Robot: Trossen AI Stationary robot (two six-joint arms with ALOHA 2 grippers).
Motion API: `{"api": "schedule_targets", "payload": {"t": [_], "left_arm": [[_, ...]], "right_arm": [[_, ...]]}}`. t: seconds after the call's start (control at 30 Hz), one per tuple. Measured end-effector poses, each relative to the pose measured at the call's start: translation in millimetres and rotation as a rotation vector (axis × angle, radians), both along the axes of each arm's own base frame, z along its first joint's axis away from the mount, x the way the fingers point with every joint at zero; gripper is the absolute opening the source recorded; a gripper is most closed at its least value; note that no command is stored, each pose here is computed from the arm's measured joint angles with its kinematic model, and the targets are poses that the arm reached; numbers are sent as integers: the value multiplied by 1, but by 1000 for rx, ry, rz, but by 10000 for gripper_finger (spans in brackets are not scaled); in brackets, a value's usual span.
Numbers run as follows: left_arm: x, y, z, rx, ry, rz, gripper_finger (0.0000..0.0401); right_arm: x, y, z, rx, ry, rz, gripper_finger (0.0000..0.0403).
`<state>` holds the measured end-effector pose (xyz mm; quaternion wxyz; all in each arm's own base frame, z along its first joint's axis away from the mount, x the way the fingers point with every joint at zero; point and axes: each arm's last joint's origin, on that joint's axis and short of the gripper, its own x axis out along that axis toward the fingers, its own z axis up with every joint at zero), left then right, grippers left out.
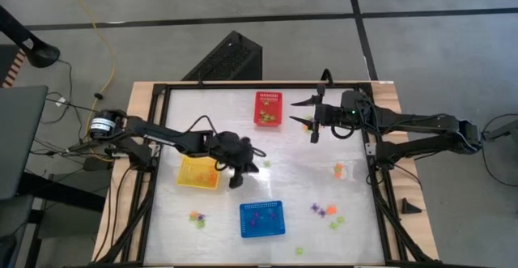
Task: Sort Halloween decoration
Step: Put the purple spider toy into the blue basket, then put the green spider toy into the red basket
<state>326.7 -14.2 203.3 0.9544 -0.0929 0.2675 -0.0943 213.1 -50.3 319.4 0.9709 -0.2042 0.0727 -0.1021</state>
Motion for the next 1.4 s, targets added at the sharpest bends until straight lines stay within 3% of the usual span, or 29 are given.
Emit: {"api": "schedule_targets", "payload": {"t": [0.1,0.23,0.3,0.57,0.77,1.13,1.4], "left_arm": [[3,-23,9,-68,-94,-131,0],[4,-57,13,-84,-194,-239,0],[7,-74,12,-82,-255,-258,0],[16,-117,-17,-64,-274,-239,0],[22,-120,-11,53,-168,-165,26],[30,-118,4,89,-49,-158,115],[21,-113,29,-13,443,-118,120]], "right_arm": [[0,0,0,0,0,0,211],[0,0,0,0,0,0,211],[0,0,0,0,-1,0,211],[0,0,2,4,-17,-2,211],[0,1,3,3,-29,2,211],[0,0,3,4,-28,1,211],[0,0,2,11,-29,1,211]]}}
